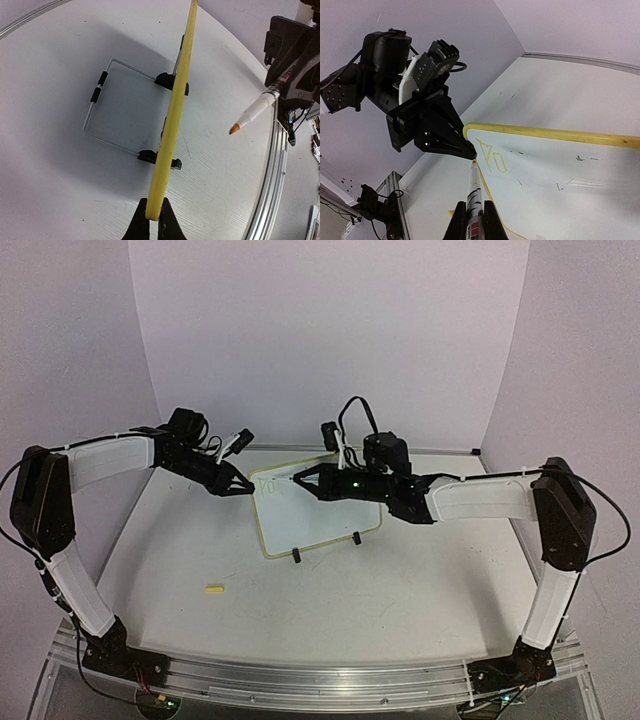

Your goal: Write a sentence on the whiteboard

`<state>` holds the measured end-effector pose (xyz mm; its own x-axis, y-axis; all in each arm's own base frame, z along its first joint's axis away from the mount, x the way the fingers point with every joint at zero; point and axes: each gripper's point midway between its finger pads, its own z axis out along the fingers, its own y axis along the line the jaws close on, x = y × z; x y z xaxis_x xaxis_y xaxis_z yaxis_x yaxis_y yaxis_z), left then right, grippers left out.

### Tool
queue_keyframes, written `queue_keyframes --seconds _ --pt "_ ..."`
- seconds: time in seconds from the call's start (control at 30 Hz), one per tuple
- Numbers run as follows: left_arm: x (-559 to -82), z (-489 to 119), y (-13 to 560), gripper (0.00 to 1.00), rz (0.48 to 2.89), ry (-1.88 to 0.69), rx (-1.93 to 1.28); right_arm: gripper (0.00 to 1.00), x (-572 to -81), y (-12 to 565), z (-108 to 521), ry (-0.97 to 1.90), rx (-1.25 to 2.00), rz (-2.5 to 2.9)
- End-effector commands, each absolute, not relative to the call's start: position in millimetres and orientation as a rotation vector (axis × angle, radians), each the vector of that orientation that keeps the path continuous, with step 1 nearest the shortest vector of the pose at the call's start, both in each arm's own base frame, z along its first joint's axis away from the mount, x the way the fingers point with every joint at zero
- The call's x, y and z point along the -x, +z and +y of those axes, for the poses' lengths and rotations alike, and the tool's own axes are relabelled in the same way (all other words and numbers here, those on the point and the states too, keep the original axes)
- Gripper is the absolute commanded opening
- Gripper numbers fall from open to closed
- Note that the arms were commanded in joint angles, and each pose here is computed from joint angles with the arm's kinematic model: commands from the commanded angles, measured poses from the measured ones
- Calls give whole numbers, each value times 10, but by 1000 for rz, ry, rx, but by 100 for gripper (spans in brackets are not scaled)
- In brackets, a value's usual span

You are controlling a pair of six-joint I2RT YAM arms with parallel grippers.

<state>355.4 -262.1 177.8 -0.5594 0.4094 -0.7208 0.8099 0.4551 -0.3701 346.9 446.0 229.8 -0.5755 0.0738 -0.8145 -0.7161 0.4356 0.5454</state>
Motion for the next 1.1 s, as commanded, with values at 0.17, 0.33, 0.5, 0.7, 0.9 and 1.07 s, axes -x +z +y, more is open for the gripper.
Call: queue_keyframes --seconds 0.17,0.33,0.5,0.7,0.9,1.07 --pt "-3512 -2654 1676 0 2203 -907 -1059 0 -3640 2351 4466 1173 489 1839" --pt "-3508 -2651 1686 0 2201 -904 -1059 0 -3702 2320 4428 1150 447 1850" --pt "-3506 -2654 1690 0 2199 -904 -1062 0 -3725 2256 4447 1153 438 1865" --pt "-3500 -2660 1699 0 2197 -904 -1064 0 -3757 2217 4449 1148 418 1876" --pt "-3500 -2660 1697 0 2197 -902 -1065 0 -3798 2189 4437 1132 397 1881" --pt "-3499 -2659 1699 0 2196 -902 -1066 0 -3784 2161 4505 1149 434 1889"
